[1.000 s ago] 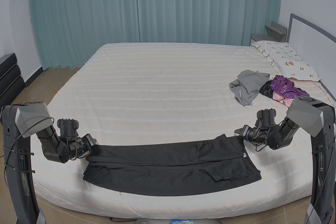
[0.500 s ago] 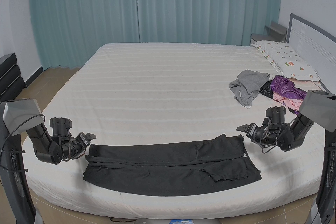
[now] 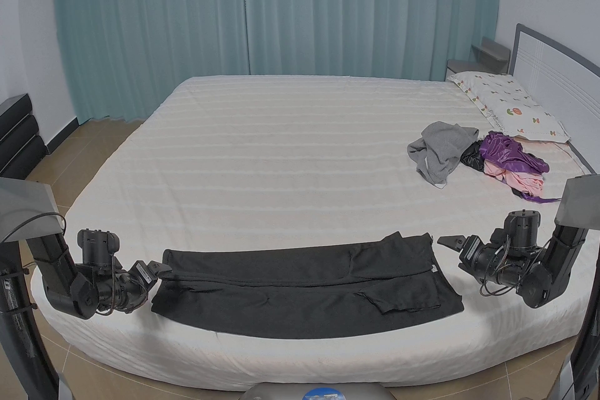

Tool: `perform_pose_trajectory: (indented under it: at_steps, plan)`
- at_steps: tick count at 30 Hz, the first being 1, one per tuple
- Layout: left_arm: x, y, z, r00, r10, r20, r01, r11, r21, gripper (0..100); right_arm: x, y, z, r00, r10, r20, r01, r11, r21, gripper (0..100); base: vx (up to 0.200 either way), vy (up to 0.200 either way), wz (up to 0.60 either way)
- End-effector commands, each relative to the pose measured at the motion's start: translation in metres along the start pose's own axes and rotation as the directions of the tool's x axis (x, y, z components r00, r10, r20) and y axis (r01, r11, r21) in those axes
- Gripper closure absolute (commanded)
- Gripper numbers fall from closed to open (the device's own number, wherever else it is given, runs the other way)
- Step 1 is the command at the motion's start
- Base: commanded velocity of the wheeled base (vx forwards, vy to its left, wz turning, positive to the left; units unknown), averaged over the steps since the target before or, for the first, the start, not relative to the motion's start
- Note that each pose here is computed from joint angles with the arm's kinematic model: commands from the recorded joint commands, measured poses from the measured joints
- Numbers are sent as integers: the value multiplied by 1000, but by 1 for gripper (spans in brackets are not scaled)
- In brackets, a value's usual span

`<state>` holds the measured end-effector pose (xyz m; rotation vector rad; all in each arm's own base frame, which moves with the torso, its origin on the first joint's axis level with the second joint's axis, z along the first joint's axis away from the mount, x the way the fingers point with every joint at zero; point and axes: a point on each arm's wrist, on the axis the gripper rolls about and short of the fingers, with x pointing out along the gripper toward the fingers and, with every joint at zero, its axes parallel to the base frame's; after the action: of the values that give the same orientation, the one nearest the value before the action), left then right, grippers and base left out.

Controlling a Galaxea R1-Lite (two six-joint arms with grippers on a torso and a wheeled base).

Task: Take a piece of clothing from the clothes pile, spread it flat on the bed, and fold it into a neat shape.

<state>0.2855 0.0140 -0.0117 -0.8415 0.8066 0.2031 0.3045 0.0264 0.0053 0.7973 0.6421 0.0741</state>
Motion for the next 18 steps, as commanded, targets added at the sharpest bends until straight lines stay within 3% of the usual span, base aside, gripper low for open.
perform_pose_trajectory:
  at_steps: [1, 7, 11, 18]
  plan:
    - [-13, 5, -12, 1000, -10, -16, 10, 1000, -5, 0, -1, -13, -15, 998, -32, -62, 35, 999, 35, 0, 0, 0, 0]
    - [-1, 4, -23, 1000, 11, -9, -11, 999, 36, 0, -1, -14, -17, 997, -37, -67, 40, 998, 38, 0, 0, 0, 0]
    - [6, 6, -36, 996, 83, 27, -85, 994, 66, 0, -1, -15, -17, 997, -38, -69, 42, 998, 46, 0, 0, 0, 0]
    - [11, 5, -43, 996, 69, 59, -74, 993, 88, 0, -1, -15, -17, 997, -40, -67, 43, 998, 52, 0, 0, 0, 0]
